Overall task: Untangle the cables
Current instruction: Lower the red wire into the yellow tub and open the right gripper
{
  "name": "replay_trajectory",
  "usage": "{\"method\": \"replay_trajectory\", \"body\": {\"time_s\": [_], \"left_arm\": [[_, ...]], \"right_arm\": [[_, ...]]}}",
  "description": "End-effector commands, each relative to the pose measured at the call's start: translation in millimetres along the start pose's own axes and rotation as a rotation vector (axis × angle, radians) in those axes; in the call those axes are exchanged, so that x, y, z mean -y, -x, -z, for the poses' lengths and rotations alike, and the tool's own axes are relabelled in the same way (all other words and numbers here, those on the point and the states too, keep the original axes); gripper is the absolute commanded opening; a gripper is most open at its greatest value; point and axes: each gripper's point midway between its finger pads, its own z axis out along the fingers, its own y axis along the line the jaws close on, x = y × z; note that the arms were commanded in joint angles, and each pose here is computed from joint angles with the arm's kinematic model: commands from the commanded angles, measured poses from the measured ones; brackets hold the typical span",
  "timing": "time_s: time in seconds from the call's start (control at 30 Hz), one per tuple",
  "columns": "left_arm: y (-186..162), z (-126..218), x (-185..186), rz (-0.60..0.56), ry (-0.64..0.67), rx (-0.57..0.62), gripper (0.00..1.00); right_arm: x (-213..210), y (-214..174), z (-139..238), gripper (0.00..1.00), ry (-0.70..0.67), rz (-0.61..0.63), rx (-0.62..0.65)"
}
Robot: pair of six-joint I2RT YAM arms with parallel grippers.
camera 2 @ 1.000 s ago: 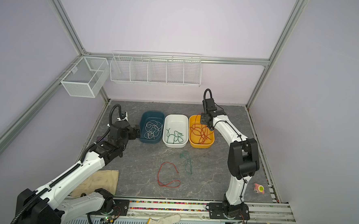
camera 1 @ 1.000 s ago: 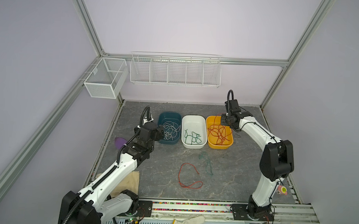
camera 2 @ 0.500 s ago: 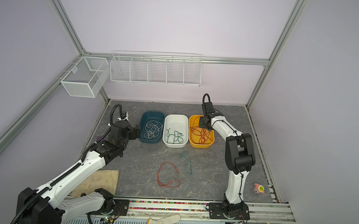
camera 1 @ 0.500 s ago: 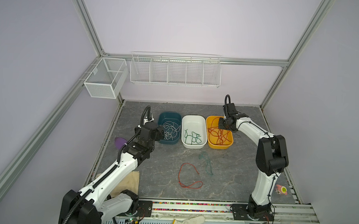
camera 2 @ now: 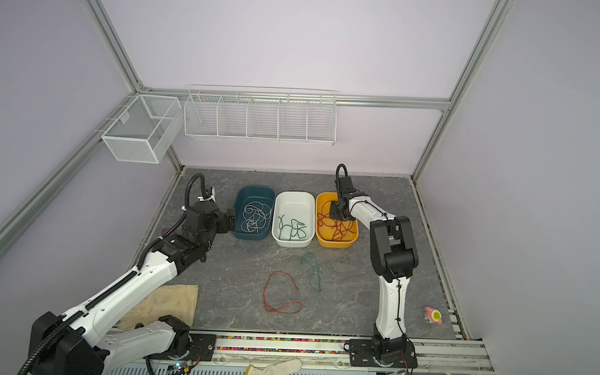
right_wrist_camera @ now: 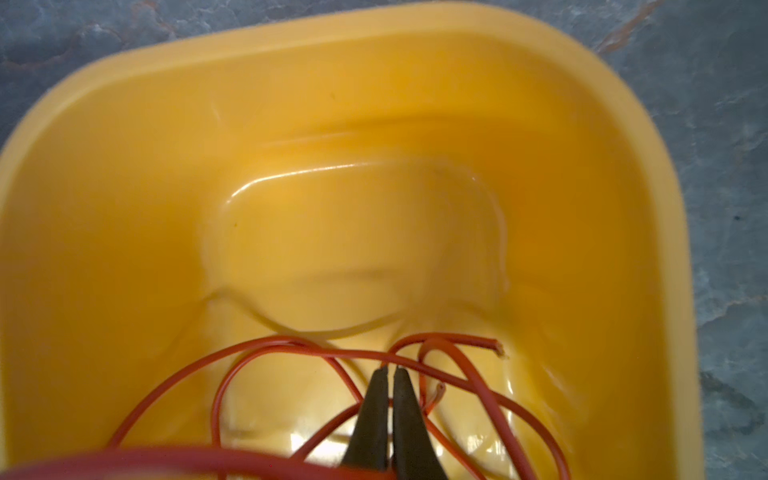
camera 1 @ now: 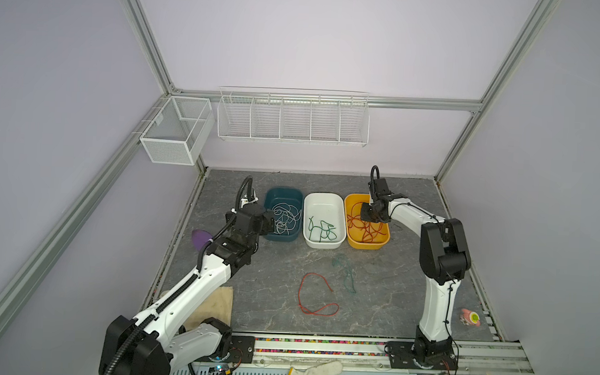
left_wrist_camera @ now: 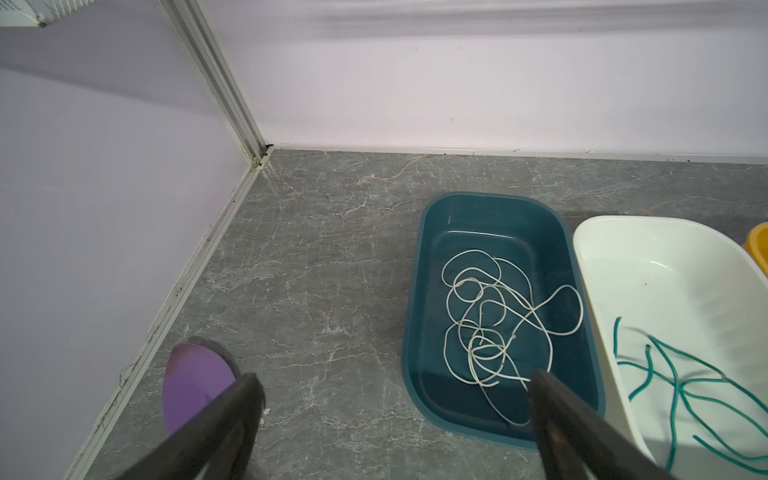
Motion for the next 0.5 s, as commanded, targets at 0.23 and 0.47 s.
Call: {"method": "replay_trajectory", "body": {"time_s": [0.23, 0.47], "left_arm": [[9.1, -1.4, 2.6, -0.018, 0.007, 0.004, 0.99], [8.4, -2.7, 2.1, -0.025, 0.014, 0.001, 0.99]], "right_arm": [[1.6, 8.8, 16.8, 0.18, -0.007, -0.051, -0.001], [-0.3, 13.7, 43.7, 0.36, 0.012, -0.072, 0.024]]}}
